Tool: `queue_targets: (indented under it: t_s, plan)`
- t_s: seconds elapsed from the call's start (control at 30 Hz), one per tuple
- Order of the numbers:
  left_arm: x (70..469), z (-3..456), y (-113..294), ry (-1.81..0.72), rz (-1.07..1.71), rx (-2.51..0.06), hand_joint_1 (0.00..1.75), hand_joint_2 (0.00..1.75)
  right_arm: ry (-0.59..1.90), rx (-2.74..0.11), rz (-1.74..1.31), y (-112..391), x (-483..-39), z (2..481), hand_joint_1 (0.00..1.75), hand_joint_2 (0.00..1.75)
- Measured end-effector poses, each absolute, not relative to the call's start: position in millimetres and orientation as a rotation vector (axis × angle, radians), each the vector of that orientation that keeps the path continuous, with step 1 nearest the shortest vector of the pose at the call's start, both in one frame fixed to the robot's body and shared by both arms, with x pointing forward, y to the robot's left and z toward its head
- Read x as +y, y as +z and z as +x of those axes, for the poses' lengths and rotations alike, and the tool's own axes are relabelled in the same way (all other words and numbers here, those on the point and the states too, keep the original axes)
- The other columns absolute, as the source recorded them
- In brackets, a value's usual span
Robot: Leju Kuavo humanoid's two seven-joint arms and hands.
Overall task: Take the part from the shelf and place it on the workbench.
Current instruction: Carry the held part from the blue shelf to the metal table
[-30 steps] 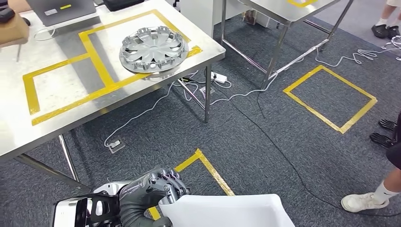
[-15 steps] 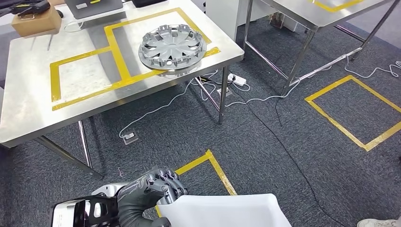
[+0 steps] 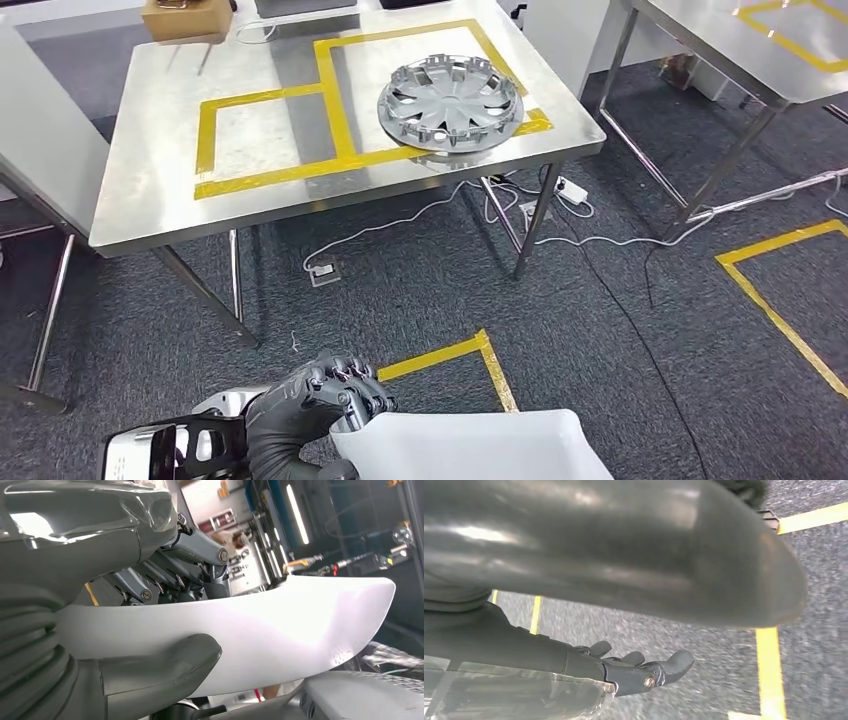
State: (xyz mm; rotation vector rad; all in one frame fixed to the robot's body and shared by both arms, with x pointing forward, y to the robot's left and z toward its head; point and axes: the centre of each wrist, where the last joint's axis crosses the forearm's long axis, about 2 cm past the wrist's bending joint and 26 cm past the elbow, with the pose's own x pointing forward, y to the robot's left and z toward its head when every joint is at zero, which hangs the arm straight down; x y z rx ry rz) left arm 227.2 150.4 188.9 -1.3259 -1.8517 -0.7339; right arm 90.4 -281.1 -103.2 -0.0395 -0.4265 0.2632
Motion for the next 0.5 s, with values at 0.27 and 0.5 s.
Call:
queue_targets:
  t_s: [0.27,0.5]
  plan:
    - [152.6,227.0,188.1,-0.73,-1.318,-1.856,1.75,1.75,0.265,-0.432,-0.034,-102.6,-278.6,93.0,0.0,0.0]
    - [153.2,227.1,188.0,-0.73,-1.317,-1.856,1.75,1.75,0.265,-0.427,-0.032,-103.2,-277.8,90.4,0.0,0.0]
